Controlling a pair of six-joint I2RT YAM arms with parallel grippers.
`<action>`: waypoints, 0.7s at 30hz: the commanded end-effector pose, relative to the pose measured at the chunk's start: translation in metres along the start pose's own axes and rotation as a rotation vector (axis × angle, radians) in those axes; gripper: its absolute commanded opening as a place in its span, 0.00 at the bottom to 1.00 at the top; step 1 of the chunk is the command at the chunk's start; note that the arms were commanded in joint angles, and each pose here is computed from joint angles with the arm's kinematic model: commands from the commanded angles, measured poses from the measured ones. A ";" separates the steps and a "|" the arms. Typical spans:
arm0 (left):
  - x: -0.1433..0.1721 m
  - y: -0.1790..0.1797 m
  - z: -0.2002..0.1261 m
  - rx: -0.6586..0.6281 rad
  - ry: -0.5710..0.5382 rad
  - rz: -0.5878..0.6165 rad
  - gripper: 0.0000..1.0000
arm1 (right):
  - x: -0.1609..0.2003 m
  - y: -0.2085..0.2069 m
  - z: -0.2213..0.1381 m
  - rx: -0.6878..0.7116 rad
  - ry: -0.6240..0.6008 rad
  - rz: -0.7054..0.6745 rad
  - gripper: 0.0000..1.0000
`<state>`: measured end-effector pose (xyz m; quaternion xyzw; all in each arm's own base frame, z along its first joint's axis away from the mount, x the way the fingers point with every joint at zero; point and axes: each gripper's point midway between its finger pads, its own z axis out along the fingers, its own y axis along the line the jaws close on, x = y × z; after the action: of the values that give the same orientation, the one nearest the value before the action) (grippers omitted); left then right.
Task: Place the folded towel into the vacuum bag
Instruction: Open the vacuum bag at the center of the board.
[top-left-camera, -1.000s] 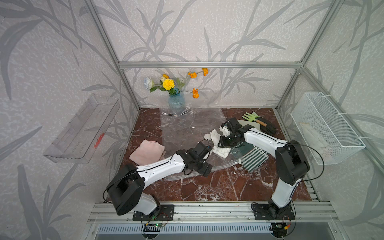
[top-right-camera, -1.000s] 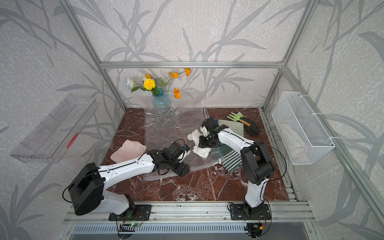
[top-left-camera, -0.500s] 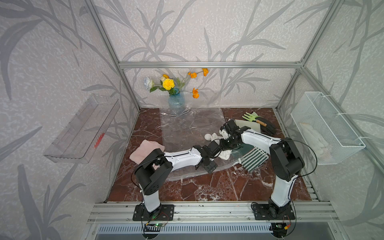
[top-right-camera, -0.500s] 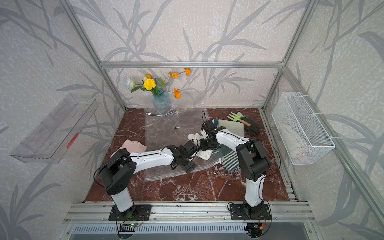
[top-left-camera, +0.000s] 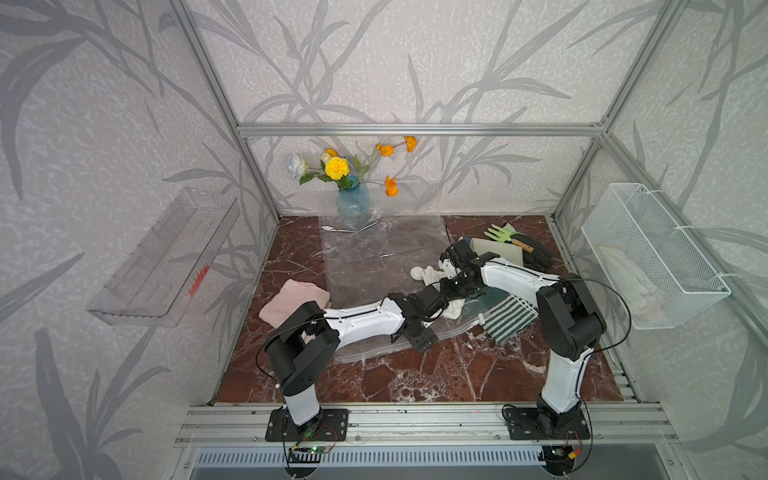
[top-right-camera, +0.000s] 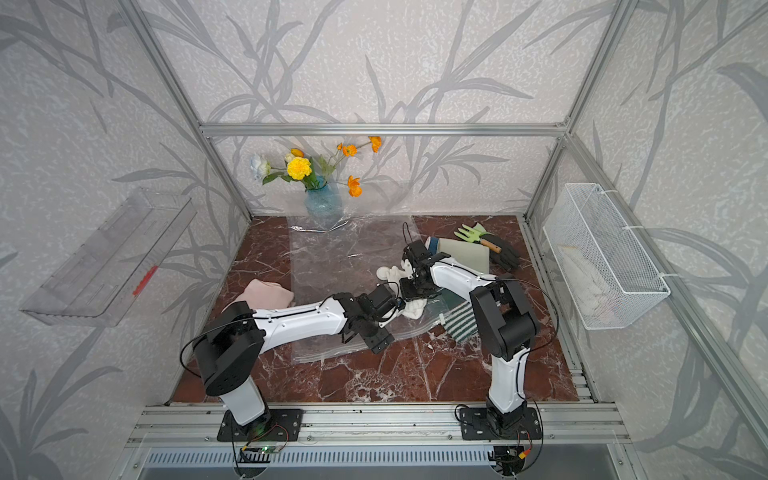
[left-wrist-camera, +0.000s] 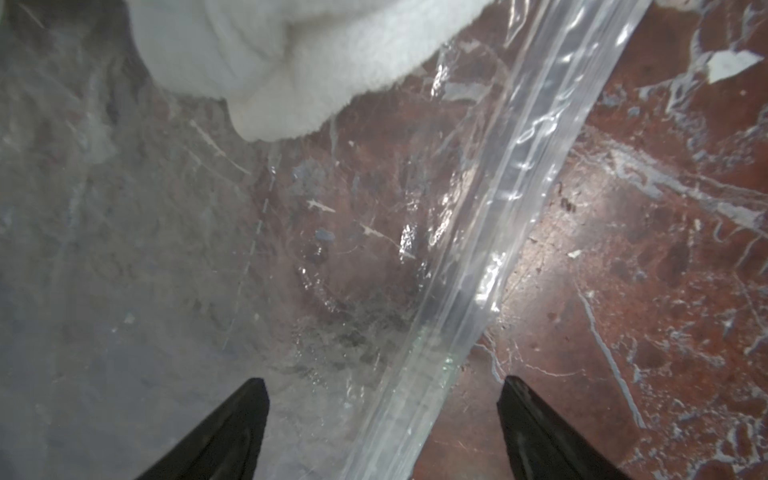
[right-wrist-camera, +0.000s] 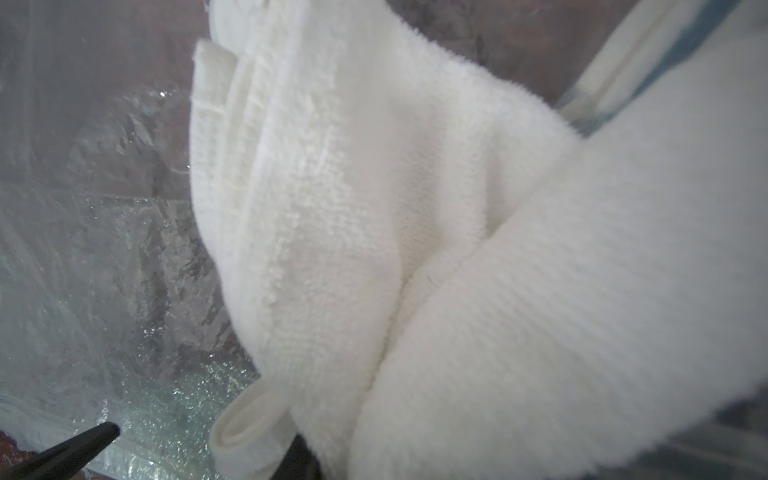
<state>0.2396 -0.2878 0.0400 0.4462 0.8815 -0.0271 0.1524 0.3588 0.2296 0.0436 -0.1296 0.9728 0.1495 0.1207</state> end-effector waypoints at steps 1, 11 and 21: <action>-0.009 -0.003 -0.001 0.009 -0.013 0.027 0.88 | 0.003 -0.013 0.006 0.054 0.028 0.007 0.06; 0.001 0.004 0.009 -0.055 0.036 0.087 0.89 | 0.005 -0.016 0.011 0.071 0.043 0.001 0.06; 0.002 0.036 0.000 -0.243 0.033 0.110 0.84 | 0.005 -0.022 0.011 0.103 0.047 -0.017 0.06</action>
<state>0.2549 -0.2759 0.0334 0.4748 0.8623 0.0482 0.1693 0.3650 0.2267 0.0391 -0.1381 0.9737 0.1319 0.1240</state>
